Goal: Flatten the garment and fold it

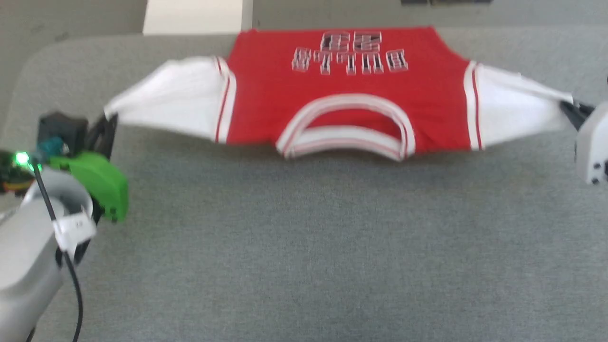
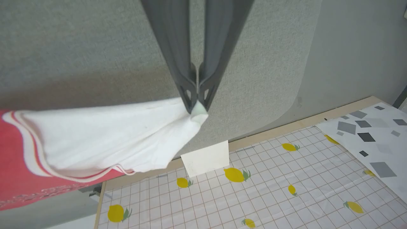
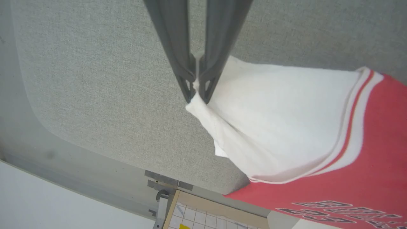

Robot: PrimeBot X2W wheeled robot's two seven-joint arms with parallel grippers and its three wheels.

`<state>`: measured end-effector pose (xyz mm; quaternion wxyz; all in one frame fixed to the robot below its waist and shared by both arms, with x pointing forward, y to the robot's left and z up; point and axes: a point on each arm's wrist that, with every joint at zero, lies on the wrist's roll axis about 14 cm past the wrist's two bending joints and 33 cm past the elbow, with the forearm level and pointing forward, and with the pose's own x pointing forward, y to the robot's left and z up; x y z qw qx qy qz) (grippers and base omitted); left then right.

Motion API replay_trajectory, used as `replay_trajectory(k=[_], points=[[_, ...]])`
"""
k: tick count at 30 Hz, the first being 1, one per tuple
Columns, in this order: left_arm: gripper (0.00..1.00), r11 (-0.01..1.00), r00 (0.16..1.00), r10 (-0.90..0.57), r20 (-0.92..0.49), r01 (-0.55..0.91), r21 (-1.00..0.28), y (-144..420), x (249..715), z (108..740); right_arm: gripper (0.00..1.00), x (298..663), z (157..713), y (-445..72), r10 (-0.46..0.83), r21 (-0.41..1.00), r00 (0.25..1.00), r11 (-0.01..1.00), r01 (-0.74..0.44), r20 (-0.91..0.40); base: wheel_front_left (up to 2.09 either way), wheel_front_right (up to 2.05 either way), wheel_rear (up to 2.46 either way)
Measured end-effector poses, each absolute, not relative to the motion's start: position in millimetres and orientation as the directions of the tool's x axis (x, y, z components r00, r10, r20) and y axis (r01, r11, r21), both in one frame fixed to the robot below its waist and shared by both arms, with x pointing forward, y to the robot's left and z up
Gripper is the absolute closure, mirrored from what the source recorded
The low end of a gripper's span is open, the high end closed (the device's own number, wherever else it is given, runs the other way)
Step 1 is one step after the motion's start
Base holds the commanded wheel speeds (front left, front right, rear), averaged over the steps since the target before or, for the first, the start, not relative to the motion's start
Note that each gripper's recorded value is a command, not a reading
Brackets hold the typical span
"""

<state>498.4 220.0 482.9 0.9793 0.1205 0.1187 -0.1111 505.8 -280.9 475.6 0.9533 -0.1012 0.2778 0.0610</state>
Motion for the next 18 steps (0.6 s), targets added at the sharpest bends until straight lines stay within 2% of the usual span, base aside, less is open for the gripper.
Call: replay_trajectory(k=[8,18], points=[[1.00,0.912,0.888,-0.228,-0.399,0.338,0.230,226,438,480,1.00,453,492,-295,0.034,-0.186,0.774,0.963,-0.194,-0.632,0.00,0.00,0.00],[1.00,0.914,0.795,-0.244,-0.556,0.380,0.142,222,357,451,1.00,359,447,-302,0.025,-0.111,0.574,0.973,-0.201,-0.818,0.00,0.00,0.00]])
